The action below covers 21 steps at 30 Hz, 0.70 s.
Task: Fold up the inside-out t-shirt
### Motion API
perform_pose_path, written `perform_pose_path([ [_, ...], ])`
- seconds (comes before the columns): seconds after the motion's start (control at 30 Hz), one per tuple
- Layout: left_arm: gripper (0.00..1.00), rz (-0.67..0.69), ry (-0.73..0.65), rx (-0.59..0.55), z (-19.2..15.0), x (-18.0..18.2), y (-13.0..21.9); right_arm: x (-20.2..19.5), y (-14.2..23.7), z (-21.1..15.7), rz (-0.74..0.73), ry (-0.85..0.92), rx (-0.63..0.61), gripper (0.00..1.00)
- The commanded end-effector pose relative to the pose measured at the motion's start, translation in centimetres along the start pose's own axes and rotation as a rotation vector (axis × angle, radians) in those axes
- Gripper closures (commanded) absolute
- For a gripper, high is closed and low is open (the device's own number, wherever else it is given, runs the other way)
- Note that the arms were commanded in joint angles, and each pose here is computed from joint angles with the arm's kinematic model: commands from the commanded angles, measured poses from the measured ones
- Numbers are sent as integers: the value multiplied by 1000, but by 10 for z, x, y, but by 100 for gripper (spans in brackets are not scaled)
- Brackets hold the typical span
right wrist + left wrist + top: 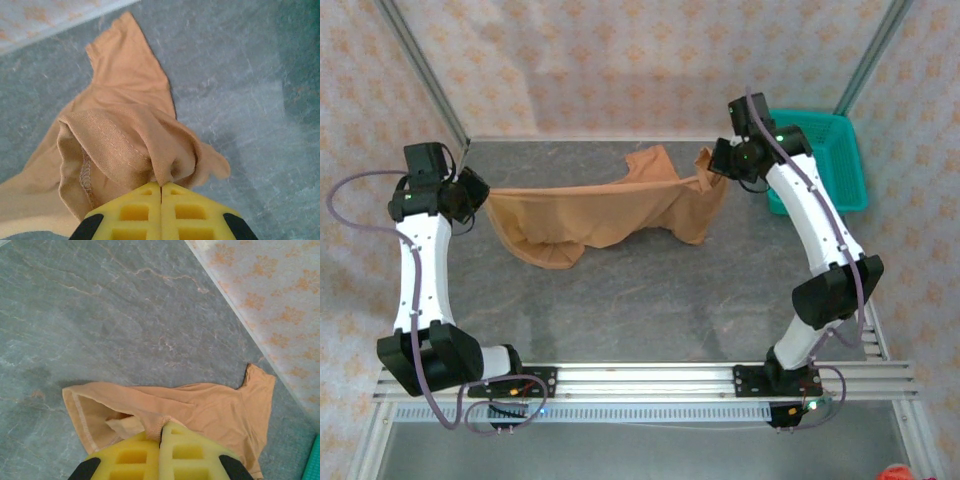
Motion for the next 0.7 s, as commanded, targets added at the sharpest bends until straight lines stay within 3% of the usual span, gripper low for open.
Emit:
perform_pose_path([
  [0.0,100,-28,-42,-47,15,-10,14,-8,18,23,-46,1,-86,100],
  [0.17,100,-2,-44,-37,17,-7,6,-29,2,19,-161,15,-76,100],
  [0.27,100,-37,-32,17,5,-5,-19,-39,-35,-5,-117,-19,54,100],
  [0.4,100,-40,-119,177,-32,-22,-69,-53,-86,-38,-56,-103,201,100],
  [0.53,100,-12,-162,278,-54,-37,-122,-61,-112,-32,-119,-136,160,100],
  [0.67,100,20,-154,319,-42,-43,-168,-67,-134,-10,-217,-158,54,100],
])
Point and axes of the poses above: each hand's point on the last joint's axis, 136 mm out from that joint toward the fingers, its own y axis back along the fingers, its own x axis along the line the jaws close on, z = x × y, the point moved 8 cm from there along y, back along the fingers, and after that the axes turned 15 degrees about -y, right-handed, at the moved point
